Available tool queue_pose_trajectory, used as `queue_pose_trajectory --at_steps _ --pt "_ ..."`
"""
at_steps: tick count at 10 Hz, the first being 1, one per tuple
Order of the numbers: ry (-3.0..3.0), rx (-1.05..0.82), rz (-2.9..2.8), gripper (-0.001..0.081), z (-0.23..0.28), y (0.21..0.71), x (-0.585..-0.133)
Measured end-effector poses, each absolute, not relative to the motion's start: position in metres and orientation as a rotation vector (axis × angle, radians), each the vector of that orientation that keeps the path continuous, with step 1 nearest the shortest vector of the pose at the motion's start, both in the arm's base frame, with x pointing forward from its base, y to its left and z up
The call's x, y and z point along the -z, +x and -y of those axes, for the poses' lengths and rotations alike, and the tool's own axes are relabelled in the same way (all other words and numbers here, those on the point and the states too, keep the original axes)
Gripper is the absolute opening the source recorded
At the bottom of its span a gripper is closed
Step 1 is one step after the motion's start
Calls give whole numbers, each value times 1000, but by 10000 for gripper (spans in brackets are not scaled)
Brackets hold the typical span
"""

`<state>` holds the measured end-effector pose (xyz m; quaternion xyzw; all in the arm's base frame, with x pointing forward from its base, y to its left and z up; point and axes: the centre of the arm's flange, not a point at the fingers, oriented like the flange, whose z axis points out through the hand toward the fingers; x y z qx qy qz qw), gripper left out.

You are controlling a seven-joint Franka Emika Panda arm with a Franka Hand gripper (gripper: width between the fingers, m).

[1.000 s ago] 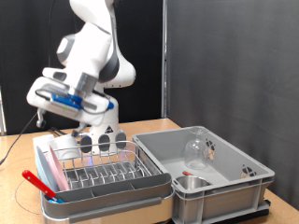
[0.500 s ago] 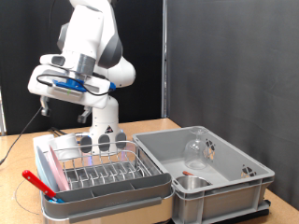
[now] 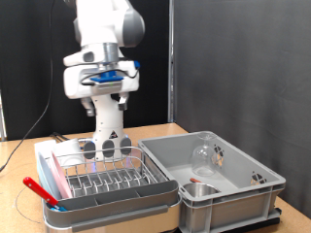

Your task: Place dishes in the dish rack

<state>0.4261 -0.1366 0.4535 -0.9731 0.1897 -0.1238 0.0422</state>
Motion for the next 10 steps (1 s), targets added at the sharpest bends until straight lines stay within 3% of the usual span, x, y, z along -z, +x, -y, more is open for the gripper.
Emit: queue_pose_trajectory --at_steps 4,10 --pt "-2977 347 -479 808 120 430 -456" --pt "-2955 183 -213 808 21 453 -458"
